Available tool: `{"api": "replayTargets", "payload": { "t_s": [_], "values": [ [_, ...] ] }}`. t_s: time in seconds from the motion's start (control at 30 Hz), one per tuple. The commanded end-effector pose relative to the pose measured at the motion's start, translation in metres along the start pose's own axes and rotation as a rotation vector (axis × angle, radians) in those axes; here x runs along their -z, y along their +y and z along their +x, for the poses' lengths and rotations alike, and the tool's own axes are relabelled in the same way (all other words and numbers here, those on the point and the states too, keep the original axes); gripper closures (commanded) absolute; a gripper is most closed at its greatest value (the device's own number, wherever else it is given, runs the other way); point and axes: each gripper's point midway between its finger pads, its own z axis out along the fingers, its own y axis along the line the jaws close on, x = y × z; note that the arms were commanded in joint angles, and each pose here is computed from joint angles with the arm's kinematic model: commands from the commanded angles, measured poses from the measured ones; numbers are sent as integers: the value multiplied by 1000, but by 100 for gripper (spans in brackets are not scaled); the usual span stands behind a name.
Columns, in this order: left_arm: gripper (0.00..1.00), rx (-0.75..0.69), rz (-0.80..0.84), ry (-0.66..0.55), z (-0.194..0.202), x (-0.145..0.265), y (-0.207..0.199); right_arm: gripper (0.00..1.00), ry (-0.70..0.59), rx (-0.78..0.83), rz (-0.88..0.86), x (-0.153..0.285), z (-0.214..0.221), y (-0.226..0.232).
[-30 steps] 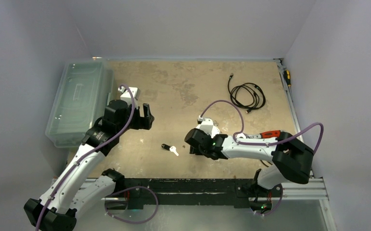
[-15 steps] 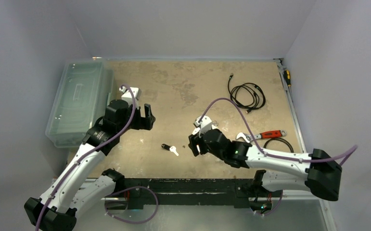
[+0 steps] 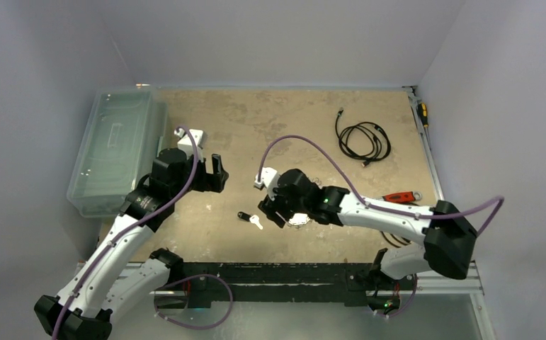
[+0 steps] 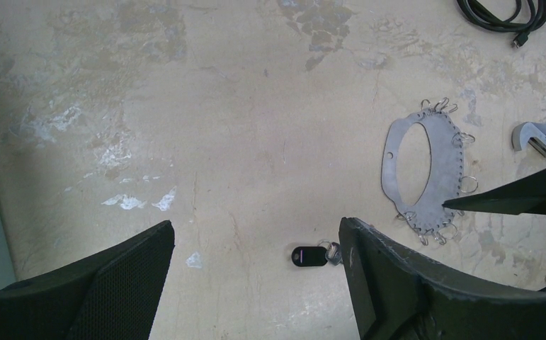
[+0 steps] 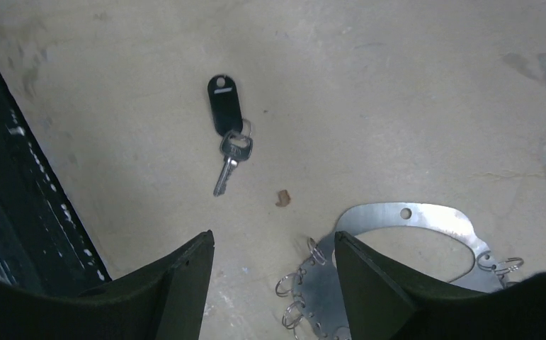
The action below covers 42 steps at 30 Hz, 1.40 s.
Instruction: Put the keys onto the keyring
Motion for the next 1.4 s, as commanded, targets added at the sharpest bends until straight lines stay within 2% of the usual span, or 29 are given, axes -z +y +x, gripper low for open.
{"api": "replayTargets", "payload": {
  "t_s": [0.0, 0.2, 0.33, 0.37, 0.5, 0.77, 1.17, 1.37],
  "values": [
    [14, -15, 11, -44, -10, 1, -2, 33, 139, 125, -69, -4, 12, 5],
    [14, -23, 28, -29, -7, 0, -7, 36, 265, 208, -53, 1, 29, -7],
    [15, -27, 31, -37, -8, 2, -8, 51, 292, 198, -47, 2, 35, -22],
    [15, -27, 30, -38, -8, 2, -8, 52, 299, 200, -46, 1, 38, -25],
    [15, -25, 26, -42, -9, 3, -8, 51, 348, 202, -35, -4, 50, -34],
    [16, -21, 24, -39, -9, 3, -8, 52, 298, 211, -134, -19, 41, -20],
    [16, -29, 34, -29, -7, 2, -12, 55, 360, 217, -106, -43, 61, -30],
    [16, -31, 35, -31, -7, 3, -13, 60, 362, 220, -89, -47, 63, -34]
  ]
}}
